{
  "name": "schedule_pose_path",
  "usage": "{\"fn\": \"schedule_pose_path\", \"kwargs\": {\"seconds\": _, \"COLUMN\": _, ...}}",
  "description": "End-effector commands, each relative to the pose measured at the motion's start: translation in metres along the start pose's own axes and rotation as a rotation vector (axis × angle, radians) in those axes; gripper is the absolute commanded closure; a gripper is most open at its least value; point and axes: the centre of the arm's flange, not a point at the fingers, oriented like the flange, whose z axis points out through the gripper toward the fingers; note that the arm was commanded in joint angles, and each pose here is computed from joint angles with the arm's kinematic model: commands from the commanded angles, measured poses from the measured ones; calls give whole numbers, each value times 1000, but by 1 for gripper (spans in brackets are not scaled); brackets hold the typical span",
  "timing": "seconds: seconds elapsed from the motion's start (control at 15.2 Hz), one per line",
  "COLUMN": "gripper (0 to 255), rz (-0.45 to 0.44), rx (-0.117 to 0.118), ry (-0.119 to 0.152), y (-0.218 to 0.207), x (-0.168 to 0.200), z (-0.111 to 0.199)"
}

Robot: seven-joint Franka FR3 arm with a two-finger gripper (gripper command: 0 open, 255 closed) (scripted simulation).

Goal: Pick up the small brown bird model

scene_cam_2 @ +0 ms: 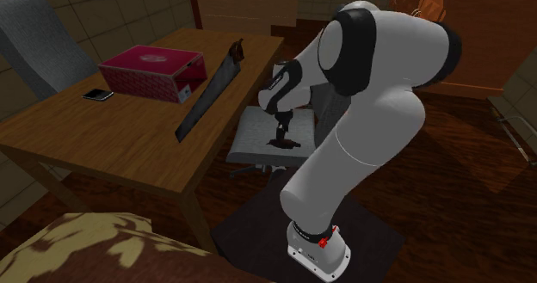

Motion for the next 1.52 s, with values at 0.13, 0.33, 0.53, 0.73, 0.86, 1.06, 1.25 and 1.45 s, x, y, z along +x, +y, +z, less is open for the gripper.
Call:
{"fn": "schedule_pose_path", "kwargs": {"seconds": 0.13, "gripper": 0, "rz": -55, "rx": -11, "ry": 2, "y": 20, "x": 4, "z": 27}}
{"fn": "schedule_pose_path", "kwargs": {"seconds": 0.33, "gripper": 0, "rz": -55, "rx": -11, "ry": 2, "y": 21, "x": 4, "z": 43}}
{"fn": "schedule_pose_path", "kwargs": {"seconds": 0.53, "gripper": 0, "rz": -55, "rx": -11, "ry": 2, "y": 22, "x": 5, "z": 62}}
{"fn": "schedule_pose_path", "kwargs": {"seconds": 0.73, "gripper": 255, "rz": -55, "rx": -11, "ry": 2, "y": 22, "x": 5, "z": 61}}
{"fn": "schedule_pose_path", "kwargs": {"seconds": 0.86, "gripper": 255, "rz": -55, "rx": -11, "ry": 2, "y": 22, "x": 5, "z": 61}}
{"fn": "schedule_pose_path", "kwargs": {"seconds": 1.06, "gripper": 255, "rz": -55, "rx": -11, "ry": 2, "y": 22, "x": 5, "z": 61}}
{"fn": "schedule_pose_path", "kwargs": {"seconds": 1.25, "gripper": 255, "rz": -55, "rx": -11, "ry": 2, "y": 22, "x": 5, "z": 61}}
{"fn": "schedule_pose_path", "kwargs": {"seconds": 1.45, "gripper": 255, "rz": -55, "rx": -11, "ry": 2, "y": 21, "x": 5, "z": 51}}
